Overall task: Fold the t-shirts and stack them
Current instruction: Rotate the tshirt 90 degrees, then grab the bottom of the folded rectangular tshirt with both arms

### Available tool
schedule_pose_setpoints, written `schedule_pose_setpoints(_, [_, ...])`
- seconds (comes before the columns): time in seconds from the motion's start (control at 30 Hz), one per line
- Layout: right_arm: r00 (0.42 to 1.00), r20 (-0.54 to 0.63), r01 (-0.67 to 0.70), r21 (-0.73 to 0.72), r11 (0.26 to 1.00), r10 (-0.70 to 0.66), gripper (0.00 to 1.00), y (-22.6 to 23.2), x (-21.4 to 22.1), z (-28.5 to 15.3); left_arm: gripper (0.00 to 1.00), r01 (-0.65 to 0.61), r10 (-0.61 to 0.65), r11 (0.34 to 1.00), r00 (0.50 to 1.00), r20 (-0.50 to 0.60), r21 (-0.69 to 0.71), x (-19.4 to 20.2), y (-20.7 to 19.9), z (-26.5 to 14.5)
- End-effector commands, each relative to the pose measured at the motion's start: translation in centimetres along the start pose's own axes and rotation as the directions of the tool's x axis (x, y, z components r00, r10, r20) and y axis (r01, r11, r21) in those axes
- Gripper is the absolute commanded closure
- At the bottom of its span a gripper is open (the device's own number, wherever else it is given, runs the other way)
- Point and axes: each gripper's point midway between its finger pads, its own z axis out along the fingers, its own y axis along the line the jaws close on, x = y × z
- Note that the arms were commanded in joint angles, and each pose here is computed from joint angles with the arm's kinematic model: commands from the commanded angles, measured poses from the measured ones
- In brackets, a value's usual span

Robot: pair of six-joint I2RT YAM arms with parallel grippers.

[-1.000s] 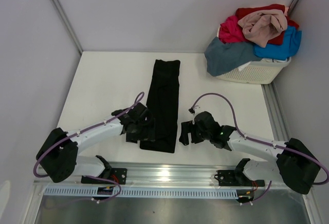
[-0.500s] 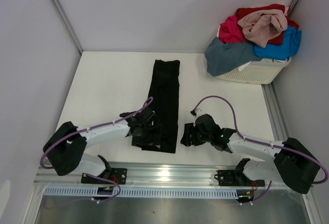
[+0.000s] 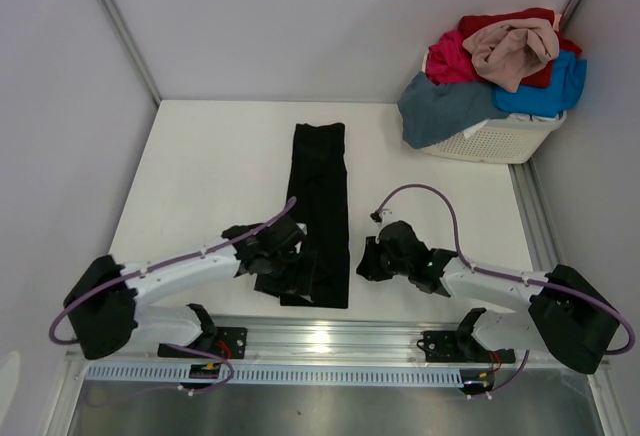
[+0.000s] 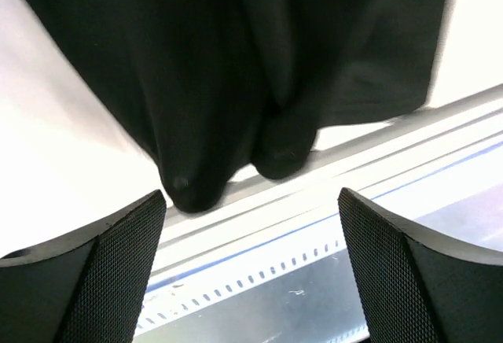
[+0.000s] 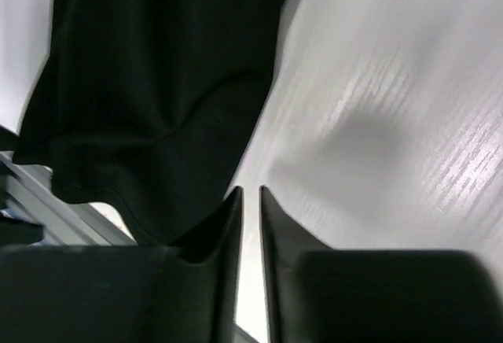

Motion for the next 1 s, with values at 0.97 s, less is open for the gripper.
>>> schedule_pose_setpoints(0.97, [0.985,-0.171,-0.08,-0.279,0.957,0.033,1.0,6.5,4.8,5.1,0.04,-0.053,-0.004,0.977,0.963,0.27,0.205,-3.1,-2.0,-1.0])
